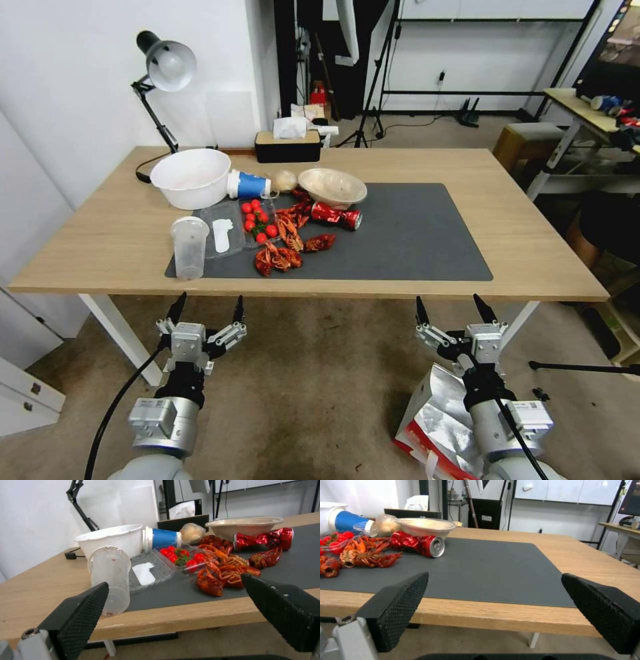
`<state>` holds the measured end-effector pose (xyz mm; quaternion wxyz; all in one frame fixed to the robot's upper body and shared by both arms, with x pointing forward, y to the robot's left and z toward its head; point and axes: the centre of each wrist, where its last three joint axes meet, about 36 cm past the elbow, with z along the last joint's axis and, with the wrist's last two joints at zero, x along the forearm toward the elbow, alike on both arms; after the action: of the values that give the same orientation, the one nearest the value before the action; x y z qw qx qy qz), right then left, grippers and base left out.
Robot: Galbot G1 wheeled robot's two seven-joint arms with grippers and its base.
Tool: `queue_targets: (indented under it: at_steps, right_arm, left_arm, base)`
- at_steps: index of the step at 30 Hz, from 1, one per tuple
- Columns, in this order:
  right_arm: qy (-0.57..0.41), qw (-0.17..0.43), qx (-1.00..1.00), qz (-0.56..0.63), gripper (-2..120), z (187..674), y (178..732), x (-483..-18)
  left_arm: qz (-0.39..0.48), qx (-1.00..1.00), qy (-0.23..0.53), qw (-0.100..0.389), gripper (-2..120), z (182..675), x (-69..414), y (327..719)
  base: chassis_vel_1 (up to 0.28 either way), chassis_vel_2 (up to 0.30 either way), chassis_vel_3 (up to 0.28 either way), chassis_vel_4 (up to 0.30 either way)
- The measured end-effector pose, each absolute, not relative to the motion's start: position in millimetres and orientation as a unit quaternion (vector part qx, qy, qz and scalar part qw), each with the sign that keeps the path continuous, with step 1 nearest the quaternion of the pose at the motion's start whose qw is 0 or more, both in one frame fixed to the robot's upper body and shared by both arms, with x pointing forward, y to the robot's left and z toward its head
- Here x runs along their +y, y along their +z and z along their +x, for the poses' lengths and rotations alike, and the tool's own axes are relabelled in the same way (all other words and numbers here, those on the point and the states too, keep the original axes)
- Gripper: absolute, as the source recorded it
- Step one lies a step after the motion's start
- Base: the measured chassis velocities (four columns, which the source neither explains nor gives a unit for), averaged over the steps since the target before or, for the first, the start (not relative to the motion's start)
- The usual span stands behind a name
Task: Pick up the food delivery bag from the floor and place it on the table.
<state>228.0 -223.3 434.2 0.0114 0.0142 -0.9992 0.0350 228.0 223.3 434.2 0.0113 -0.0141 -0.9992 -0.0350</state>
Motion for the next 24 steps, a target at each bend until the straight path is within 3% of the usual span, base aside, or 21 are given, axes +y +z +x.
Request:
queue_targets:
  at_steps: [13, 16, 22, 24]
  right_arm:
    - [0.035, 0.011, -0.999, 0.014, 100, 228, 434, -223]
    - [0.027, -0.036, -0.999, 0.021, 100, 232, 451, -229]
    - [0.013, -0.053, -0.998, 0.024, 100, 234, 463, -230]
    - [0.014, -0.053, -0.998, 0.022, 100, 234, 463, -230]
  left_arm:
    - [-0.014, -0.999, -0.035, 0.011, 99, 228, 223, 434]
    - [-0.018, -0.999, -0.03, 0.002, 99, 232, 225, 433]
    - [-0.043, -0.993, 0.007, -0.107, 100, 278, 258, 423]
    - [-0.042, -0.993, 0.02, -0.111, 100, 280, 258, 423]
  base:
    - [0.0, 0.0, 0.0, 0.0]
    - [0.0, 0.0, 0.0, 0.0]
    - [0.0, 0.0, 0.0, 0.0]
    - [0.0, 0.0, 0.0, 0.0]
